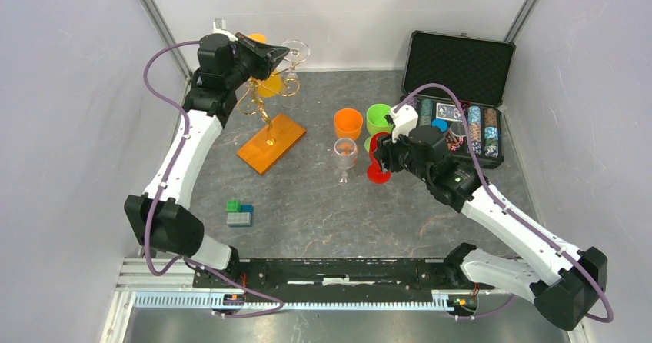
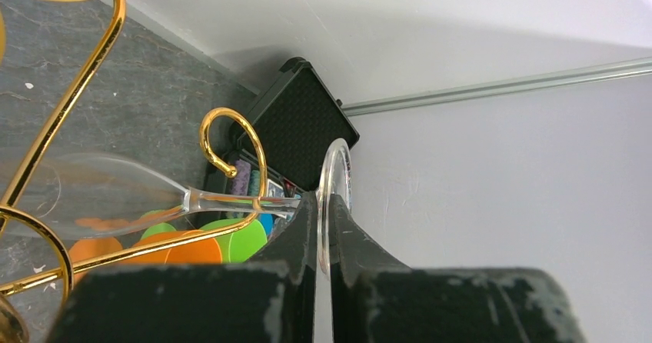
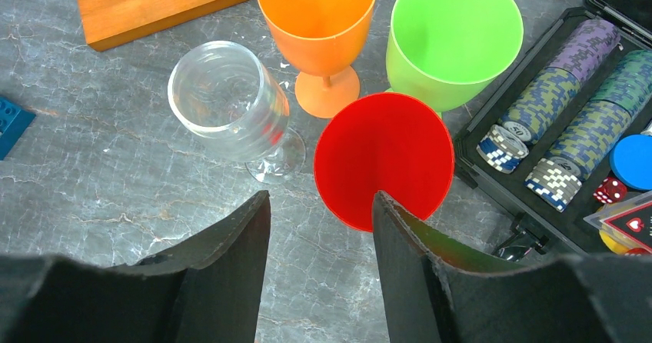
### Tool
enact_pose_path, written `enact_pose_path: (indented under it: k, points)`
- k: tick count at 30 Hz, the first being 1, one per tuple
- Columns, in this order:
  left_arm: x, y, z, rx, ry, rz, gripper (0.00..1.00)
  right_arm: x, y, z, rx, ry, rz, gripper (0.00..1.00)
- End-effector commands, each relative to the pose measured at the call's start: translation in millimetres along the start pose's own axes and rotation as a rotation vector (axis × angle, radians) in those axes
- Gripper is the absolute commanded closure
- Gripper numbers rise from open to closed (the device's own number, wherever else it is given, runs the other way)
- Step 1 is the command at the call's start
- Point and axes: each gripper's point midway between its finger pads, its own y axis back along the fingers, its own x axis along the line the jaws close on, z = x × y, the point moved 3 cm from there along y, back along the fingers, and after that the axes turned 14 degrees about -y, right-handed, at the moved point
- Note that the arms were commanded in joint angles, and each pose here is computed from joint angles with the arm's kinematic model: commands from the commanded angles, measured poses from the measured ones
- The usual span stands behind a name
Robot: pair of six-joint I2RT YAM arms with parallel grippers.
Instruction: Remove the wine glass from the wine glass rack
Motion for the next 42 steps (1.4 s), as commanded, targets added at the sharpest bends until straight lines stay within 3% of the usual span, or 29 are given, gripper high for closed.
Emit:
enact_pose_path:
  k: [1, 17, 28, 38, 42]
  points:
    - [-15, 16, 9, -0.042, -0.074, -0.037, 0.98, 5, 4, 15, -0.059, -0.015, 0.022, 0.44]
    - [8, 18, 48, -0.146, -0.006, 0.001, 0.98, 5, 3, 13, -0.053, -0.016, 0.023, 0.43]
    - [5, -11, 57, -0.181, 0.042, -0.138, 0.98, 4, 14, 18, -0.089, -0.017, 0.029, 0.39]
    - [-22, -31, 51, -0.1, 0.092, -0.387, 0.98, 11, 21, 22, -0.102, -0.017, 0.077, 0.35]
    - [-33, -29, 40, -0.048, 0.111, -0.451, 0.98, 12, 24, 25, -0.124, -0.022, 0.087, 0.27]
